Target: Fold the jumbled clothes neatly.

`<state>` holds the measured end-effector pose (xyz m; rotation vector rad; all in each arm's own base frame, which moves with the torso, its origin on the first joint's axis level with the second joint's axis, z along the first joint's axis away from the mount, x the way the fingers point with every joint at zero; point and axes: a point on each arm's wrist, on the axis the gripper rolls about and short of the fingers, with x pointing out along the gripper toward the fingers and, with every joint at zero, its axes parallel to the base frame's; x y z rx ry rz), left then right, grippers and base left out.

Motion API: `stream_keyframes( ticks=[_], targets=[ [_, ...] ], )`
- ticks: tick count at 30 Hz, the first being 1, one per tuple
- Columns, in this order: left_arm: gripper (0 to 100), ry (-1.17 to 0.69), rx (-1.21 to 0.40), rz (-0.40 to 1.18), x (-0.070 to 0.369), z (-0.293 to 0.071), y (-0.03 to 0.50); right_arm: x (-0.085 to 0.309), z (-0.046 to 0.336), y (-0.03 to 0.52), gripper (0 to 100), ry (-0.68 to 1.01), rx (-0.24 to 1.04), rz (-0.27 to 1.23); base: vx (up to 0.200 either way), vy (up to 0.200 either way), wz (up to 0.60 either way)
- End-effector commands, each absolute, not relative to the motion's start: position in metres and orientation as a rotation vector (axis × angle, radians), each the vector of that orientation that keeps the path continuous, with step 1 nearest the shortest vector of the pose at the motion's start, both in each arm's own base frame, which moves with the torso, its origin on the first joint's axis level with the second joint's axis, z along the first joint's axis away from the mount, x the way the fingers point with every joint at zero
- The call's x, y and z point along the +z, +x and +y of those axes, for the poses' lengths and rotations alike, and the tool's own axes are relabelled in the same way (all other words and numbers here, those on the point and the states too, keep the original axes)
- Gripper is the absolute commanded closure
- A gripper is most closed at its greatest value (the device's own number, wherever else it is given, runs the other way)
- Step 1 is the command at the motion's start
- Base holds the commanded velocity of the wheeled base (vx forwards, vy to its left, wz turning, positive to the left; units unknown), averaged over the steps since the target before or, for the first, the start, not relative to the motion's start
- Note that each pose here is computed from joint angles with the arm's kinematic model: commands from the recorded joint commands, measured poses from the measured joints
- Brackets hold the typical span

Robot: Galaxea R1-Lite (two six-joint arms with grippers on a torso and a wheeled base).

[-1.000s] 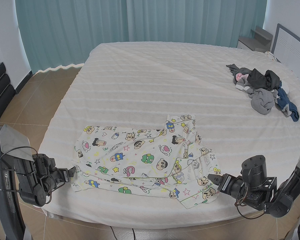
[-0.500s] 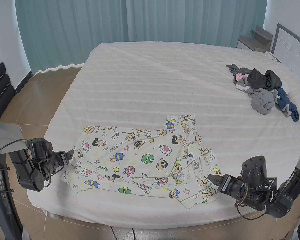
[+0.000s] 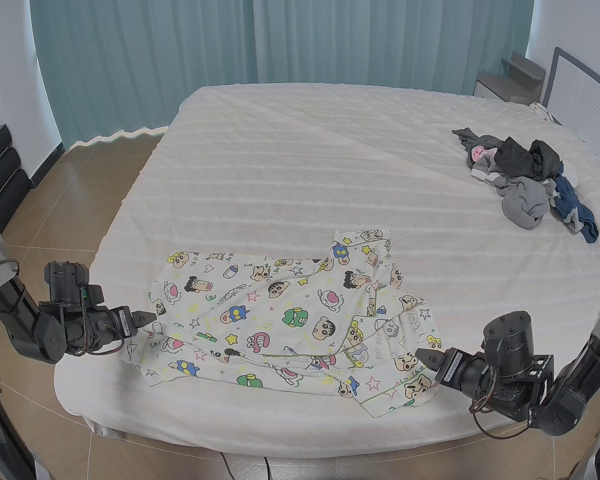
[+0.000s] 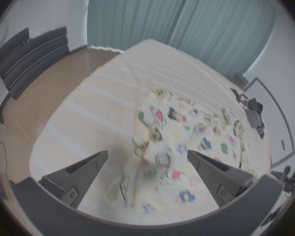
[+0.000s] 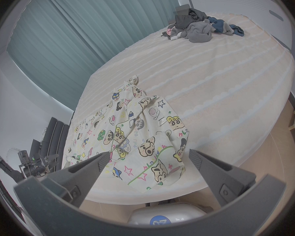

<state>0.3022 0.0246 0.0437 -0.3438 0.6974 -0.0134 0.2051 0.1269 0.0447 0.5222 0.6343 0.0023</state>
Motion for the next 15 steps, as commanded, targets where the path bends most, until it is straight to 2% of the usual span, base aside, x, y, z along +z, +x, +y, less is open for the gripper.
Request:
stream_keyframes(
  ticks=[1, 7, 15],
  targets=[
    [0, -0.275, -0.226, 0.729, 0.074, -0.014, 0.280, 0.043, 0.127, 0.205, 0, 0.517, 0.001, 0.642, 0.000, 0.000, 0.00],
    [0, -0.210, -0.356, 0.830, 0.047, -0.063, 0.289, 0.042, 0.128, 0.204, 0, 0.515, 0.005, 0.645, 0.000, 0.000, 0.00],
    [0, -0.117, -0.373, 0.909, 0.014, -0.101, 0.300, 0.039, 0.129, 0.205, 0, 0.508, -0.002, 0.651, 0.000, 0.000, 0.00]
  ],
)
